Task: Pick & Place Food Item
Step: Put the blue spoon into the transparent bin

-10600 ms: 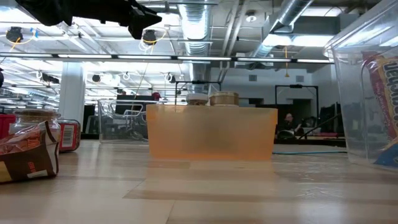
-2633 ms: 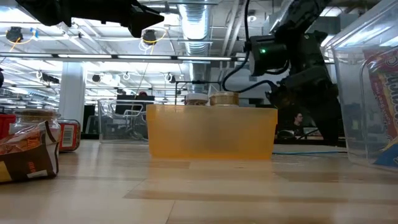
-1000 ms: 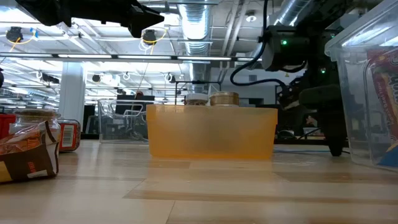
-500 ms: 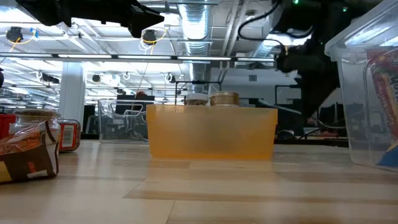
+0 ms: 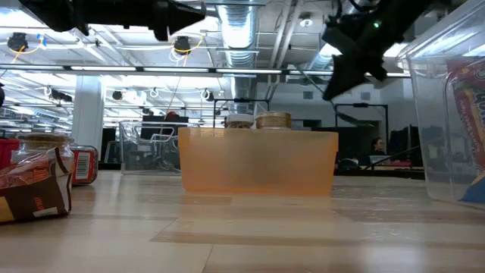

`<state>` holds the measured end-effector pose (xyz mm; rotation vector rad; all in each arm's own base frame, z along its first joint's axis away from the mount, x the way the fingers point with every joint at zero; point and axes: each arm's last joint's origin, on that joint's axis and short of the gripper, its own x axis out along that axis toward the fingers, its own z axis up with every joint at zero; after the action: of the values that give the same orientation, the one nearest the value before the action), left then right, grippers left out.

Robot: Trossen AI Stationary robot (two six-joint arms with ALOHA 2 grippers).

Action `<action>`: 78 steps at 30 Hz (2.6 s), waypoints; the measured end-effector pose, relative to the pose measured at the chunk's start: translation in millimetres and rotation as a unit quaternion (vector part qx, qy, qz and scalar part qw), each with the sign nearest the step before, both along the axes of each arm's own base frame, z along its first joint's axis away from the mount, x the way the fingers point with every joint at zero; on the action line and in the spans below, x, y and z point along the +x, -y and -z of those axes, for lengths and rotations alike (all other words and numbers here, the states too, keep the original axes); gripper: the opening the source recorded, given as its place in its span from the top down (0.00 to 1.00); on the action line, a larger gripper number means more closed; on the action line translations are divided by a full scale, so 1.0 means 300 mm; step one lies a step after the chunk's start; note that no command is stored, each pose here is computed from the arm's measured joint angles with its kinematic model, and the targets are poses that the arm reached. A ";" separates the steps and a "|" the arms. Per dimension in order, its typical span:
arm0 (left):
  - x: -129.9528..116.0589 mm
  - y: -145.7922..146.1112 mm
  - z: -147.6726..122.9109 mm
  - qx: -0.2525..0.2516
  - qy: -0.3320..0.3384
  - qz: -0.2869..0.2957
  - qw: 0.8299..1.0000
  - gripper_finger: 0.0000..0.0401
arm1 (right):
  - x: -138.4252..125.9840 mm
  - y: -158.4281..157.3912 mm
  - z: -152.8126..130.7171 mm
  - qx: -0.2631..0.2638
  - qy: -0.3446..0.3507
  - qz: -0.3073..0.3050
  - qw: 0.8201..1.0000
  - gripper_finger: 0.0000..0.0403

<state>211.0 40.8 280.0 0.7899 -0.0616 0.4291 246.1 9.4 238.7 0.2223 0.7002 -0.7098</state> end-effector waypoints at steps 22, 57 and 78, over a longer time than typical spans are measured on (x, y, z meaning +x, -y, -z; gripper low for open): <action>0.066 0.029 0.042 -0.257 0.046 0.258 0.930 0.65 | 0.197 -0.162 -0.064 -0.387 0.028 -0.101 0.916 1.00; 0.173 0.031 0.176 -0.523 -0.033 0.194 0.829 0.42 | 0.394 -0.163 0.097 -0.662 -0.360 -0.293 0.588 1.00; 0.293 0.045 0.226 -0.540 -0.047 0.085 0.836 0.47 | 0.402 -0.143 0.095 -0.666 -0.350 -0.302 0.586 0.99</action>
<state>298.9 27.5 212.1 -0.3228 0.1956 0.1903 366.7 52.3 210.2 -1.7350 0.7219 -0.4600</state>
